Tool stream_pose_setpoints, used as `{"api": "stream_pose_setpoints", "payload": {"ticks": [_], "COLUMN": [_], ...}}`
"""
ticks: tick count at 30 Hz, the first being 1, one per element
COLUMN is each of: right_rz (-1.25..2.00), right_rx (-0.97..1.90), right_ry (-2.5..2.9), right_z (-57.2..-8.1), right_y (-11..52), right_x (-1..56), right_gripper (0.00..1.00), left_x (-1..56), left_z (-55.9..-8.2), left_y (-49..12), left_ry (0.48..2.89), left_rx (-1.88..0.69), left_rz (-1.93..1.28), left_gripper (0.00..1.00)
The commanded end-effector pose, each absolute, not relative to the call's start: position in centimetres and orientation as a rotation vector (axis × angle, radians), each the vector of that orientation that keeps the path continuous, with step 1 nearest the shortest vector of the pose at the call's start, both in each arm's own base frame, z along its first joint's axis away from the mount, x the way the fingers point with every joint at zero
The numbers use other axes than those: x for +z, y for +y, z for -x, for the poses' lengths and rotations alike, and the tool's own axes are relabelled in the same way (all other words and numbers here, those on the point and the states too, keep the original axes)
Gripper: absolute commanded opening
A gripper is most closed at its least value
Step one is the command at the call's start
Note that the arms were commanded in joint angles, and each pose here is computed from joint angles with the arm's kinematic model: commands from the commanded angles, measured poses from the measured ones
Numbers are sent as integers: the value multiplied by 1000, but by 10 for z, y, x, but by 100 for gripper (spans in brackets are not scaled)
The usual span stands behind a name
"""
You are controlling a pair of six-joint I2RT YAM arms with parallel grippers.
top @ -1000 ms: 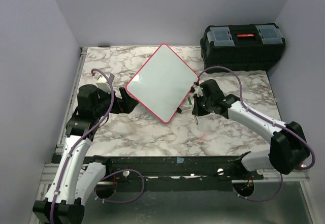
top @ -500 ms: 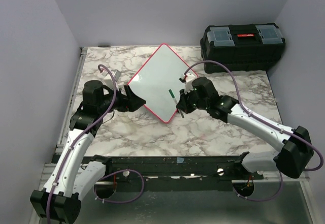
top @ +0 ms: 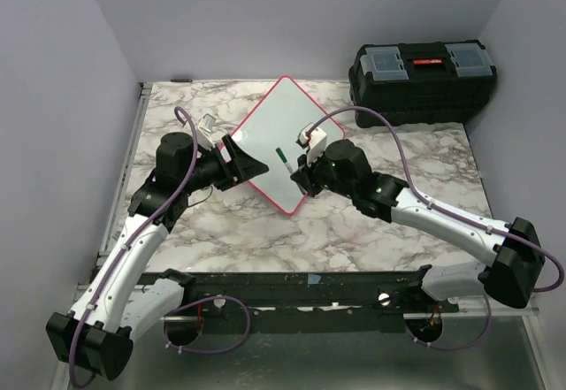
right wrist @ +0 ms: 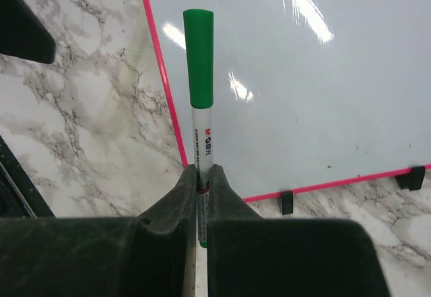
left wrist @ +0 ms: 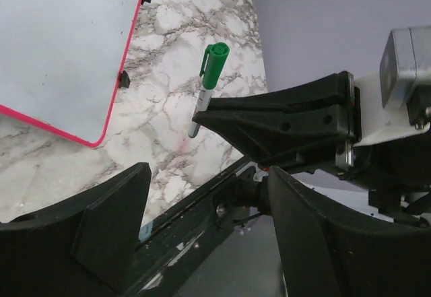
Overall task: Write a sentence on the whiteboard
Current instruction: Pass from the right arm to the left
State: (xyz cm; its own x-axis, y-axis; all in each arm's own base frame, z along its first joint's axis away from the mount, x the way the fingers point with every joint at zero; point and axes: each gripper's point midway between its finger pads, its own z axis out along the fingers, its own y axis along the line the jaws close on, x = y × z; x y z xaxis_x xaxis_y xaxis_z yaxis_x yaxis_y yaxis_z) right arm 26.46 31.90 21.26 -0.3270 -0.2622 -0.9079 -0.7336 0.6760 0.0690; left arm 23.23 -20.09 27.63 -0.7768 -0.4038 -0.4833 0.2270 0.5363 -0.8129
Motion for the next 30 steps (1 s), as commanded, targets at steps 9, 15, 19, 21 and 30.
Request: {"api": "stream_pose_setpoints", "payload": {"ticks": [9,15,19,21,30], "right_rz": [902,983,1000,1007,1055], "right_rx": [359,188,152,150,99], "right_ry": [1582,1559,1542,1530,1498], "right_z": [-272,-273,-273,-270,-259], "right_y": [324,330,334,336,350], "right_x": [262,254,256,259,259], "right_gripper": [1,1,1,1,1], "left_x": [295,301,301,298,289], "left_z": [-253,-256,-259,-261,-270], "left_y": [-211,-211,-206,-205,-210], "left_ry": [2079,2064,2049,2057,2072], "left_rx": [-1391,-1382,-1339,-1322,-1316], "left_rz": [476,497,518,525,524], "left_gripper": [73,73,73,72,58]}}
